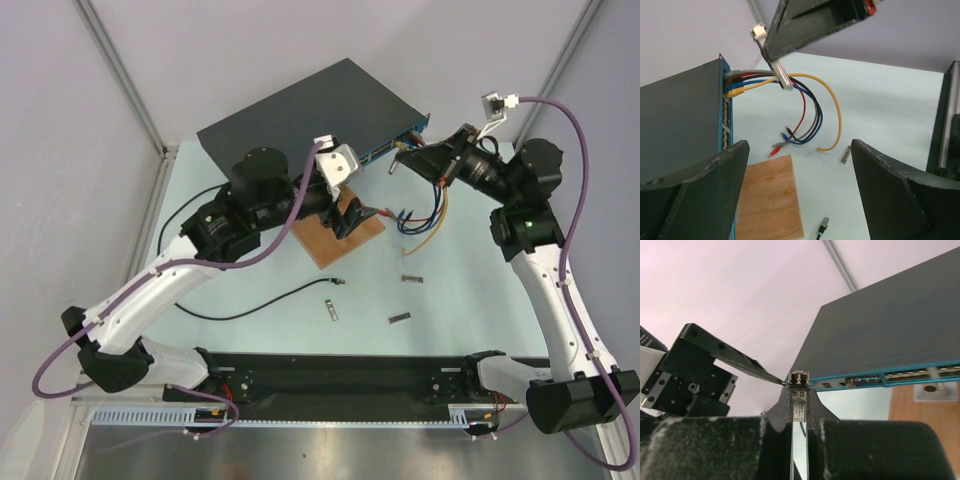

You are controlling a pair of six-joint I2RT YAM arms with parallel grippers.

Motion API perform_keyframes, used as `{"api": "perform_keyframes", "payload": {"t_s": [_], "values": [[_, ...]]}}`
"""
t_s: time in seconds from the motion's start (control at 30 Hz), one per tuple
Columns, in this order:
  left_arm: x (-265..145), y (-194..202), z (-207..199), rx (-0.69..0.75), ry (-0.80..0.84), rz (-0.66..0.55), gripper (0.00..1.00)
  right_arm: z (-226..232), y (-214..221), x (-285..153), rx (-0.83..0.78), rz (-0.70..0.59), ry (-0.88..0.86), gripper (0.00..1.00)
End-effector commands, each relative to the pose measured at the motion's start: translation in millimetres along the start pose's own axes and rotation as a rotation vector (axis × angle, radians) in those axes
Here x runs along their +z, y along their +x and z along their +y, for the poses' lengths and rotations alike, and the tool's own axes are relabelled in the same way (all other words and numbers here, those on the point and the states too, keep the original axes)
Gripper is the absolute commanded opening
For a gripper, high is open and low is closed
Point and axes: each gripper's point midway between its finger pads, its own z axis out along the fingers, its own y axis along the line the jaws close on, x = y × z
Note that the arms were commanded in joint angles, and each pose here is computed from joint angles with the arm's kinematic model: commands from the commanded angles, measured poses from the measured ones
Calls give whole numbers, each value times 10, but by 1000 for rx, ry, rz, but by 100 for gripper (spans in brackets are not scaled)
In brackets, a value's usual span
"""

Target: Insert the plug into the switch port

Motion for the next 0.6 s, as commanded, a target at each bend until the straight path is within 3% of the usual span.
{"api": "perform_keyframes", "payload": {"t_s": [0.0,0.27,0.43,0.57], "values": [[13,-226,159,51,-96,-32,88,235,-69,88,-49,-57,-44,0],[154,-175,247,27,-147,-15,79,441,236,254,-14,2,-101,0],[208,-136,287,13,-169,-6,64,503,362,302,1,32,-125,0],[219,-93,318,24,-185,7,44,511,395,304,8,41,-125,0]]}}
